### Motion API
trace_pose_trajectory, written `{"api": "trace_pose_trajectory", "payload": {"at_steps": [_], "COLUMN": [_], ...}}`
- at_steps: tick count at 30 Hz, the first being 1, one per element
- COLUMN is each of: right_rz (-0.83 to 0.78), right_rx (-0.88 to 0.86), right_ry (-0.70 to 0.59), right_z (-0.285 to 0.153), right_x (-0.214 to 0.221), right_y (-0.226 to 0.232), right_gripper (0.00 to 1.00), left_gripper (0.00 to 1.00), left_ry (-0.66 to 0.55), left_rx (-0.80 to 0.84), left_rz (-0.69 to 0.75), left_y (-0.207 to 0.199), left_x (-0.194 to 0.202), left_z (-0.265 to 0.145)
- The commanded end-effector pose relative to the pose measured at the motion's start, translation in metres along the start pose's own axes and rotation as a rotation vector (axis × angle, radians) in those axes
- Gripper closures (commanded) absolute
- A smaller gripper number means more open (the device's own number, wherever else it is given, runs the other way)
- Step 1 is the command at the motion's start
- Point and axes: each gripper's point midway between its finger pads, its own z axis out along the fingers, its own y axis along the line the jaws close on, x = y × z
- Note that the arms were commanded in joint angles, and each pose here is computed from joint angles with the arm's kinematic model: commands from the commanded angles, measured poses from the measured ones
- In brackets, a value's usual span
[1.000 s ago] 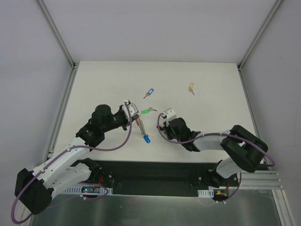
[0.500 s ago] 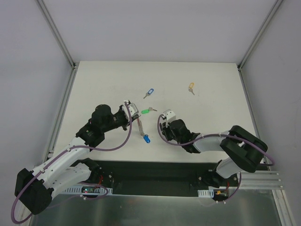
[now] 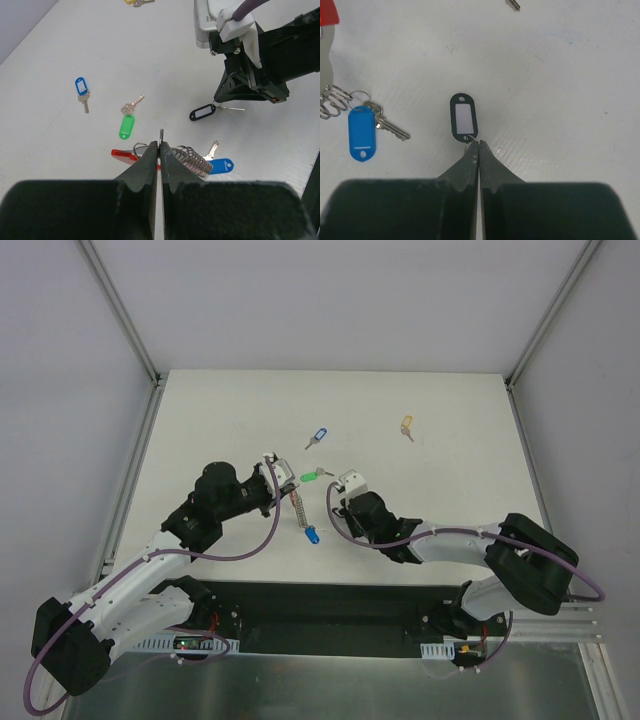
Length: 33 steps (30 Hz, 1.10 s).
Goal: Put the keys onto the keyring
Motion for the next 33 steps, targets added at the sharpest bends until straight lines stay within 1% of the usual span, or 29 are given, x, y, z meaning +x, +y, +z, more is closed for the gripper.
{"api": "trace_pose_trajectory", "payload": {"at_steps": [1,9,13,15,17,18,20,21,23,24,26,27,33], "right_rz": [-0.014,-0.014,0.002,0.007,0.011,0.015,0.007,0.006,-0.004,0.003,0.026,0.04,0.154], "right_rx": [0.037,0.018,0.0,-0.005,-0.007,-0.009,-0.016,-0.025,-0.041,-0.073,-0.1,-0.145,-0.223], "right_ry": [0.009,0.034,0.029,0.026,0.024,0.019,0.032,0.03,0.053,0.057,0.075,0.088,0.136], "right_z": [0.001,0.005,0.003,0.001,-0.003,-0.005,-0.01,-0.014,-0.019,-0.021,-0.024,-0.026,-0.027], "right_x": [-0.004,0.005,0.003,0.001,-0.003,-0.007,-0.009,-0.013,-0.016,-0.019,-0.022,-0.022,-0.024], "right_y": [-0.002,0.009,0.013,0.013,0.013,0.013,0.013,0.013,0.013,0.017,0.016,0.021,0.016], "right_gripper": [0.99,0.98,0.92,0.85,0.81,0.75,0.71,0.67,0.64,0.61,0.59,0.57,0.57], "left_gripper": [1.0,1.0,1.0,1.0,1.0,1.0,1.0,1.0,1.0,1.0,1.0,1.0,1.0], "left_ry": [-0.084,-0.087,-0.087,-0.087,-0.089,-0.089,-0.087,-0.087,-0.088,-0.088,-0.089,-0.088,-0.087], "left_rx": [-0.016,-0.01,-0.01,-0.01,-0.009,-0.009,-0.009,-0.009,-0.007,-0.007,-0.008,-0.006,-0.005], "left_rz": [0.034,0.034,0.034,0.034,0.034,0.034,0.037,0.035,0.035,0.034,0.034,0.034,0.038], "left_y": [0.005,0.004,0.004,0.004,0.003,0.003,0.003,0.003,0.003,0.003,0.003,0.003,0.003], "left_x": [-0.032,-0.033,-0.033,-0.033,-0.034,-0.034,-0.033,-0.033,-0.033,-0.033,-0.034,-0.033,-0.033], "left_z": [-0.003,-0.003,-0.003,-0.003,-0.003,-0.003,-0.003,-0.003,-0.003,-0.003,-0.003,-0.003,-0.003]}}
